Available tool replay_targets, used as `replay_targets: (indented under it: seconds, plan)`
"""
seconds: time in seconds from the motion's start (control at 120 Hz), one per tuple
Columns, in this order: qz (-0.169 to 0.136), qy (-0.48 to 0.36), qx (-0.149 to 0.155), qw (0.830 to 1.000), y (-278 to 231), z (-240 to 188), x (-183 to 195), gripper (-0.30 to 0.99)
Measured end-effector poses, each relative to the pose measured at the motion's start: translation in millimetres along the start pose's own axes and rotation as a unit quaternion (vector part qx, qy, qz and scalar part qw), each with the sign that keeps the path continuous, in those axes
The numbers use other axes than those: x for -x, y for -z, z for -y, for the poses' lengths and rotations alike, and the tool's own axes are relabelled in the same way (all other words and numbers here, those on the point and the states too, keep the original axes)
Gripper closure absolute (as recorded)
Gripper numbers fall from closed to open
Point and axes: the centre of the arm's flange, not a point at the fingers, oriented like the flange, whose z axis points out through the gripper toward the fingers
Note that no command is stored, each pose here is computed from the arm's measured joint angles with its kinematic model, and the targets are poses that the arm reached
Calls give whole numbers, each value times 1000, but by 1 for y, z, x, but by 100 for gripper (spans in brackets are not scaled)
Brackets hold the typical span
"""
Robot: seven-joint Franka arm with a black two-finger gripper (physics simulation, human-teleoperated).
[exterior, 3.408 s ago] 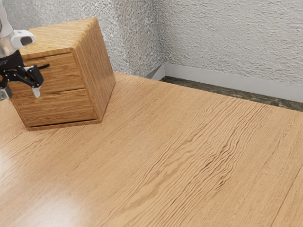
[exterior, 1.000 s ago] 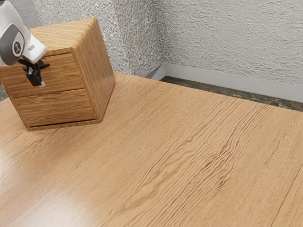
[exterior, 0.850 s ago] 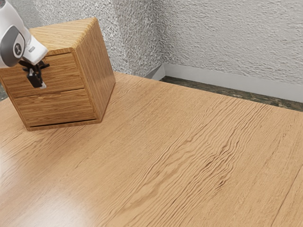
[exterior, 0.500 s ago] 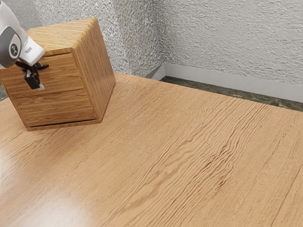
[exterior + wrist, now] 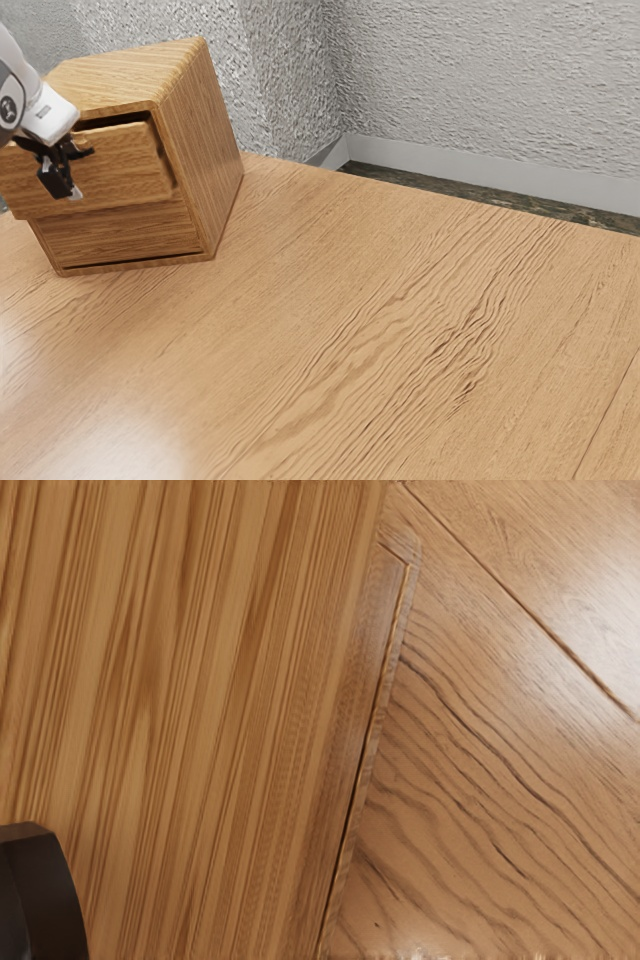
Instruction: Pull the drawer handle with one arm to open the drawer
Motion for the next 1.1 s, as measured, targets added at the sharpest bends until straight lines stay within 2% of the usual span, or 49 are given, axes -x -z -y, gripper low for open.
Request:
replay_targets:
  seconds: [0.358,0.5,0.658,0.983,1.05,1.1]
  plan:
    - [-1,1,18,1000,12,-30,15,-1]
    - [-2,-2,17,1000,23,-42,18,4]
    - [-2,-5,25,1000,25,-57,22,-1]
    - [-8,-9,23,1000,53,-84,27,18]
    - [-8,-9,25,1000,53,-90,28,10]
    - [-9,-10,26,1000,55,-93,28,14]
